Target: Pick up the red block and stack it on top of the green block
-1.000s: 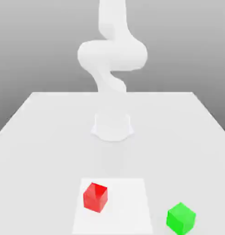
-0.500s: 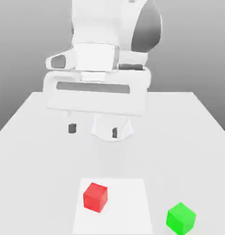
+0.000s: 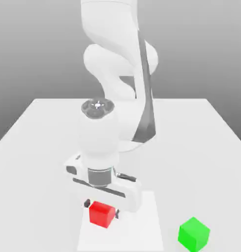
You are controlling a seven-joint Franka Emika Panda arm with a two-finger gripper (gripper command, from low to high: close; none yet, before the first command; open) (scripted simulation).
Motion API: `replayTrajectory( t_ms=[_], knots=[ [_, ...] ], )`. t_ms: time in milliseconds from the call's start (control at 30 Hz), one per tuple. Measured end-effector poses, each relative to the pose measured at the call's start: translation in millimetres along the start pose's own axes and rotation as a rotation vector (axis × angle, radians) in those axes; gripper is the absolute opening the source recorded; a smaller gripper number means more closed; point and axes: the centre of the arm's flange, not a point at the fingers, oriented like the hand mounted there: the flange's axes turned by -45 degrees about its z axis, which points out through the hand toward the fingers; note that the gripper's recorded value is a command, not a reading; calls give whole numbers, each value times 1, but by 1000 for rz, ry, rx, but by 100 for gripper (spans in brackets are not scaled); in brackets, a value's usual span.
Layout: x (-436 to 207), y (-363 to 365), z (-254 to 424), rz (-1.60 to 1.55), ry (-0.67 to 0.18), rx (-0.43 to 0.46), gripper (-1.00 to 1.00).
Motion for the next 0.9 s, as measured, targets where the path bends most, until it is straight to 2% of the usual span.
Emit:
replayTrajectory(
  t_ms=[133,333,633,767,800,900],
  knots=[
    [0,0,1,0,0,0,-100],
    [0,-4,-54,-11,0,0,-100],
    [-28,-205,-92,-471,-1,-1,-100],
    [-35,-226,-52,-517,0,1,-100],
    [-36,-227,-40,-519,0,1,100],
    [-36,-227,-40,-519,0,1,100]
  ],
)
